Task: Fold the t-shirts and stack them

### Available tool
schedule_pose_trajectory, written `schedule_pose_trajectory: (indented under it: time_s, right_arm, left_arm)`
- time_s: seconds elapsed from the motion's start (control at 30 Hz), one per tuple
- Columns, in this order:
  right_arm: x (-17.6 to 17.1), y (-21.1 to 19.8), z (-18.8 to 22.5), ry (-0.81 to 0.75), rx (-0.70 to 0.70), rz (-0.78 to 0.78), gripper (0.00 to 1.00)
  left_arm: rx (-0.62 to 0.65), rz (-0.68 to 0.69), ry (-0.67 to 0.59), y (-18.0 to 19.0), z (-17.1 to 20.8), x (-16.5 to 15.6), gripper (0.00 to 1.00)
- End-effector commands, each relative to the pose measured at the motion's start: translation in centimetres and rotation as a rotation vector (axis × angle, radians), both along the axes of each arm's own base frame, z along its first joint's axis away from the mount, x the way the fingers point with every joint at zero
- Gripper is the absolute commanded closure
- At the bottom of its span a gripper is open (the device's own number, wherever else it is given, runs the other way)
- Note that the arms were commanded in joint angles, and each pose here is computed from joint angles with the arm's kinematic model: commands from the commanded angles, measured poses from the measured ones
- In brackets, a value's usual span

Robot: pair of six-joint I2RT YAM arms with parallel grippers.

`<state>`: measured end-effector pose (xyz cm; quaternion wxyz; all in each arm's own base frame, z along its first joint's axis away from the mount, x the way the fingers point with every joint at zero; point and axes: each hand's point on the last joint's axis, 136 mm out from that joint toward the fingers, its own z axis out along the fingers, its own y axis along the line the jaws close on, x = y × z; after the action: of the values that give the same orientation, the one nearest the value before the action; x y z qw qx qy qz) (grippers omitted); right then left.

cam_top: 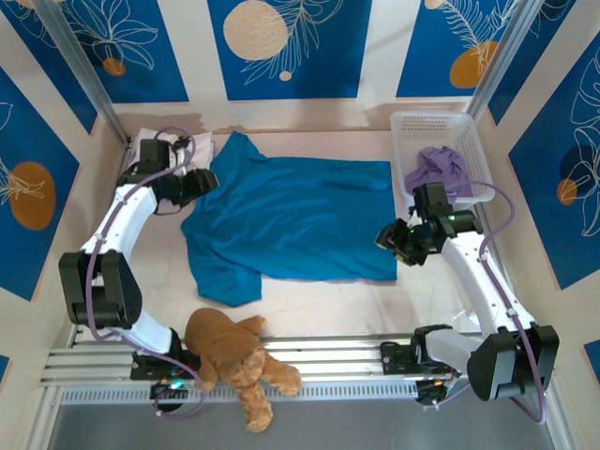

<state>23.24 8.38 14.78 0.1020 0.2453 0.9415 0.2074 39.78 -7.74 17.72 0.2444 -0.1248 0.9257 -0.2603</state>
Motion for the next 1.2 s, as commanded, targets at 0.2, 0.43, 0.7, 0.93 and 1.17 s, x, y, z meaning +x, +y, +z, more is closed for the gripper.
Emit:
schedule_pose_trajectory:
  time_s: [0.2,0.43,0.7,0.93,1.17]
  right_arm:
    - [0.0,2.1,-4.2,0.045,0.044,-0.018,0.51]
    - [1.2,1.5,-6.7,0.047,0.021,-0.024,0.51]
    - [0.8,0.8,-10.6,0.127,-0.015,-0.058,0.51]
    - [-0.3,-1.1,-12.6,0.193,-0.09,-0.108,0.51]
    - [-1.3,-3.8,-13.2,0.214,-0.144,-0.178,0.51]
  left_arm:
    - [-0.059,-0.053,0.165,-3.4,-5.0,-7.5,0.4]
    - [-0.052,-0.057,0.286,-4.1,-10.3,-11.4,0.39]
    - [-0.006,-0.035,0.414,-3.5,-14.5,-13.6,0.39]
    - [0.053,-0.021,0.487,-2.5,-16.0,-15.1,0.38]
    - [0.116,-0.018,0.529,-1.3,-16.7,-16.4,0.36]
